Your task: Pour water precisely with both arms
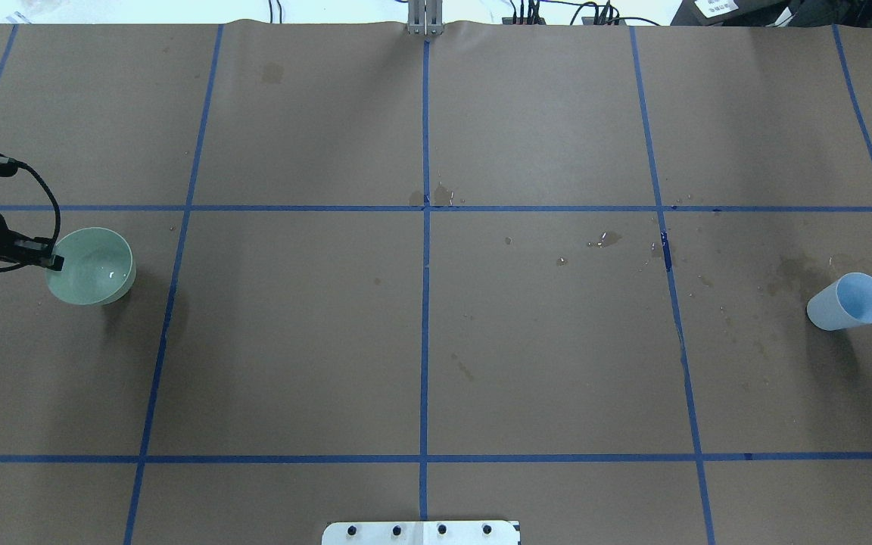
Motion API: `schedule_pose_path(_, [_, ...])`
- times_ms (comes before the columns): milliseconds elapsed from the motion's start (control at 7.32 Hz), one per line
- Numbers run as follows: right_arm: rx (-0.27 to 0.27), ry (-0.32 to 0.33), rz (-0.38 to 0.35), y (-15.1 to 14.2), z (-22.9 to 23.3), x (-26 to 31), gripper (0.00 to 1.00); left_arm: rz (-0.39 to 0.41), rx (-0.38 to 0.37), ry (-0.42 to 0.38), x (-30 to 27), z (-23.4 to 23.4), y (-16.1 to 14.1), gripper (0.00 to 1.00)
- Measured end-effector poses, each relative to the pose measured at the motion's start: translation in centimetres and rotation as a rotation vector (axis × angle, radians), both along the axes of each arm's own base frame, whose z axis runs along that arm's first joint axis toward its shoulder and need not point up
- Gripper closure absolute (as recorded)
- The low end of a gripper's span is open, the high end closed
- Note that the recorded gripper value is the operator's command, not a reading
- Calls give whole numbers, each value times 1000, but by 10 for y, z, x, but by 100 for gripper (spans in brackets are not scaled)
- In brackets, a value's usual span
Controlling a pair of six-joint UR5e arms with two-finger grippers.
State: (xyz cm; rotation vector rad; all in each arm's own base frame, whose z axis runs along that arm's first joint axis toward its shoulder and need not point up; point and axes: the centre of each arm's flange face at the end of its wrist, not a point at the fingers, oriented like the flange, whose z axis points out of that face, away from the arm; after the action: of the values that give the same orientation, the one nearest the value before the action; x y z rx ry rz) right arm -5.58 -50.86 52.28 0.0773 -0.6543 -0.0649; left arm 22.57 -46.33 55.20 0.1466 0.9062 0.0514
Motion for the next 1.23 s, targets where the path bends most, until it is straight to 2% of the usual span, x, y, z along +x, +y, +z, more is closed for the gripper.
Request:
schedule_pose_path(273, [-26,-9,-9,0,1,3,1,12,-22,18,-8,15,6,100])
schedule_pose_path(820, [-29,-10,-11,0,1,3,1,29,-24,12,-22,37,23,100])
schedule_pose_path(1230, [-30,-10,-11,0,1,3,1,21,-29,19,-19,35,20,100])
